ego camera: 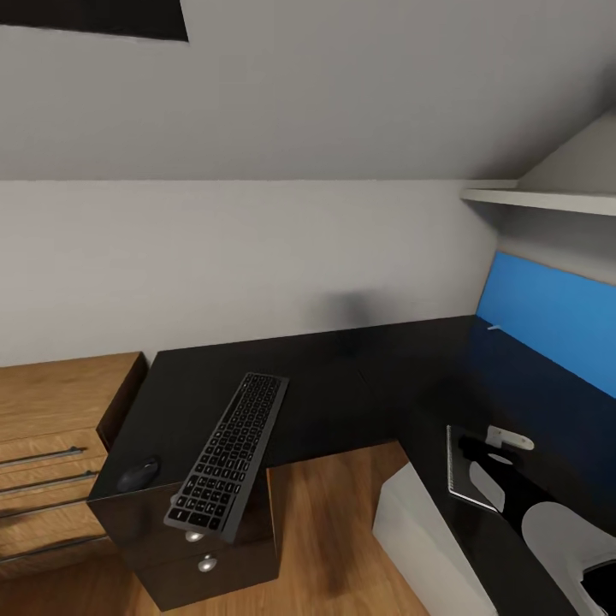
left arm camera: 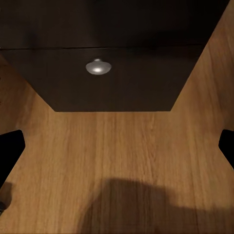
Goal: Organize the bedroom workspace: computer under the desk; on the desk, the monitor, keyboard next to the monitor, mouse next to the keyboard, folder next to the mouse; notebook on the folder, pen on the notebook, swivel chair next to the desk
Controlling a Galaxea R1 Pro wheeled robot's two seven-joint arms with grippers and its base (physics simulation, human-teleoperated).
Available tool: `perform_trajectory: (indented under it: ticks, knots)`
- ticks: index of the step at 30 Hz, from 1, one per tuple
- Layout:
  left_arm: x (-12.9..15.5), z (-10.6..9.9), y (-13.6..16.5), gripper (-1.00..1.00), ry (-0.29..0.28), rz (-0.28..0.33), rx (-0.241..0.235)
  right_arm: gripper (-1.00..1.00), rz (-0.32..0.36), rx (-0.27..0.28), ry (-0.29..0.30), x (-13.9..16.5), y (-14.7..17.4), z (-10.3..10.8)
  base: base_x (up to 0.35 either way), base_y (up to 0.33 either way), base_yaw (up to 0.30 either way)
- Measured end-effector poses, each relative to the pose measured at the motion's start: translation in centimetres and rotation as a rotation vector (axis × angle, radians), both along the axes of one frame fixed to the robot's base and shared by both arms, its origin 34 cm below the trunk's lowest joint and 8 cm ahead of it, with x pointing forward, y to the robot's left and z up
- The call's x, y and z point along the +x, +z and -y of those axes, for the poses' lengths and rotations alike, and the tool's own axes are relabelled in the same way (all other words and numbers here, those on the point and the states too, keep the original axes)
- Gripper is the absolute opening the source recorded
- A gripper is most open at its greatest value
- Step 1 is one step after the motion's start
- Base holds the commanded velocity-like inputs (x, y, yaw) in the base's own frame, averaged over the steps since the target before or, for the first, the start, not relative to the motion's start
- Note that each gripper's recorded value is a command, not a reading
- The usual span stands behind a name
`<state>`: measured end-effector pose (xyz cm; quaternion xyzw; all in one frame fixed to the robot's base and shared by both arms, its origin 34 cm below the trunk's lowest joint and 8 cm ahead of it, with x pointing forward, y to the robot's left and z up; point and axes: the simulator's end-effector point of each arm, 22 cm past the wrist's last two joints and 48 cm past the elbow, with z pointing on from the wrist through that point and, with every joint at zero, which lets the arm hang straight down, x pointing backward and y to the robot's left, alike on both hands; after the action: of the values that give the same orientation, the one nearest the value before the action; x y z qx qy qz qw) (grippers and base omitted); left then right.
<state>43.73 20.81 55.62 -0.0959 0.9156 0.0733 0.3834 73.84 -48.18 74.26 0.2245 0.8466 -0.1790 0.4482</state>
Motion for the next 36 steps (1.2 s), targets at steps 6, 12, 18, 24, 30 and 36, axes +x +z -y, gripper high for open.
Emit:
perform_trajectory:
  ticks: [6, 12, 18, 24, 30, 36]
  knots:
    - [-0.07, -0.08, -0.09, 1.0, 0.0, -0.003, 0.001, 1.0, 0.0, 0.005, 0.003, 0.1, -0.03, -0.17, -0.139, 0.081, 0.0]
    - [-0.09, -0.08, -0.08, 1.0, 0.0, -0.003, 0.001, 1.0, 0.001, 0.008, 0.002, 0.11, 0.0, -0.2, -0.057, 0.03, 0.0]
    - [-0.08, -0.09, -0.09, 1.0, 0.001, -0.003, 0.001, 1.0, -0.002, 0.002, 0.002, 0.06, -0.01, -0.06, -0.091, 0.064, 0.0]
    - [-0.08, -0.09, -0.09, 1.0, 0.0, -0.003, 0.002, 1.0, -0.001, 0.002, 0.003, 0.07, -0.01, -0.08, -0.175, 0.126, 0.0]
    - [-0.08, -0.08, -0.08, 1.0, -0.001, -0.002, 0.002, 1.0, 0.001, 0.004, 0.003, 0.1, 0.0, -0.18, -0.051, 0.033, 0.0]
    - [-0.07, -0.08, -0.08, 1.0, -0.001, -0.003, 0.002, 1.0, 0.0, 0.004, 0.003, 0.1, -0.01, -0.16, -0.143, 0.071, 0.0]
